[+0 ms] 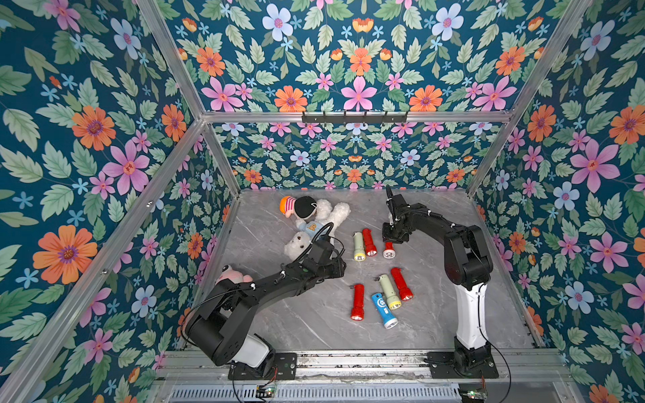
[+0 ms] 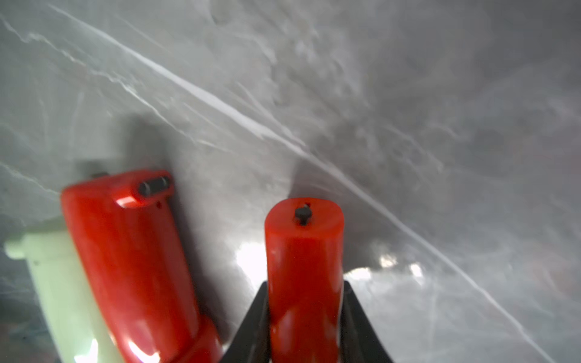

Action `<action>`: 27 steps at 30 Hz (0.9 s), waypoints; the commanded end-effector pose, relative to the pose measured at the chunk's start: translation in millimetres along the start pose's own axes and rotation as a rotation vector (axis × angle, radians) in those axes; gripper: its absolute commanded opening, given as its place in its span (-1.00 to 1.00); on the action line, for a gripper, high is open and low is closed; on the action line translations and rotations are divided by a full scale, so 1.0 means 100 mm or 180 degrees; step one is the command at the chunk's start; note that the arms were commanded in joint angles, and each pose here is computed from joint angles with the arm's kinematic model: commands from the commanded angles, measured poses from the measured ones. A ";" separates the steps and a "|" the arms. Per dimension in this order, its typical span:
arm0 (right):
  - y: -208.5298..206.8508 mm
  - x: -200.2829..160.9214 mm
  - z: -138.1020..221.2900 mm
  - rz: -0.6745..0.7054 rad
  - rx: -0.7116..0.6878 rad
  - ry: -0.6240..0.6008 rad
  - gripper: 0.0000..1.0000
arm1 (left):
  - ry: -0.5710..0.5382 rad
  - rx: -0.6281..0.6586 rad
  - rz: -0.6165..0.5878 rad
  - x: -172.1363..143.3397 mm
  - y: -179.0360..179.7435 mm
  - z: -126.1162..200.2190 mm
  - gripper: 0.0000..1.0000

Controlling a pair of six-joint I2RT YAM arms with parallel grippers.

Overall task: Close the plug at the bottom of the flashlight
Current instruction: Adjust the flashlight at the center of the board.

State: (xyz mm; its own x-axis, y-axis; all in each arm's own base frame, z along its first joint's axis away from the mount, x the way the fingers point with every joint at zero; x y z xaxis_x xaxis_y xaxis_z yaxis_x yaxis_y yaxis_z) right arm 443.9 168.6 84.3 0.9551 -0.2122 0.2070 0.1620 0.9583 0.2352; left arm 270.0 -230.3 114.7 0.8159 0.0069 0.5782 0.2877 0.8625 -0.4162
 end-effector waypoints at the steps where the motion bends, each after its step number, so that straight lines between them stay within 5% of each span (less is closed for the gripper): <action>1: 0.08 -0.01 -0.03 0.0184 -0.0030 0.0093 -0.71 | -0.0039 -0.0015 -0.0059 0.04 -0.02 -0.01 -0.02; 9: 0.27 0.06 0.01 0.0440 -0.0028 0.0004 -0.43 | -0.0045 -0.0071 -0.0030 0.05 -0.04 -0.01 0.00; 20: 0.37 0.09 0.64 0.0521 0.0245 -0.0384 -0.17 | -0.0213 0.0003 -0.0103 0.15 -0.06 0.22 0.05; 23: 0.34 0.04 0.54 0.0550 0.0185 -0.0227 -0.42 | -0.0226 0.0018 -0.0105 0.16 -0.06 0.25 0.04; 27: 0.30 -0.02 0.32 0.0484 0.0180 -0.0098 -0.44 | -0.0267 -0.0010 -0.0035 0.15 -0.06 0.29 0.04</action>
State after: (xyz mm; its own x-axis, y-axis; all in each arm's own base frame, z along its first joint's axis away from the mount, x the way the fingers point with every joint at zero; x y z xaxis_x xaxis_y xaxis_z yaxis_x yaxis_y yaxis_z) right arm 442.0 189.3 130.2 0.9503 -0.0802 0.3008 0.0042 0.9695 0.2452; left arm 267.0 -224.1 146.6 0.7659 0.0242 0.6426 0.3194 0.8530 -0.4128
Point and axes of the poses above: each gripper's point midway between its finger pads, its own z axis back along the fingers, its own y axis along the line the jaws close on, x = y × z, the point moved 5 cm from there along z, back along the fingers, and after that the axes turned 6 degrees about -z, right-handed, at the moved point
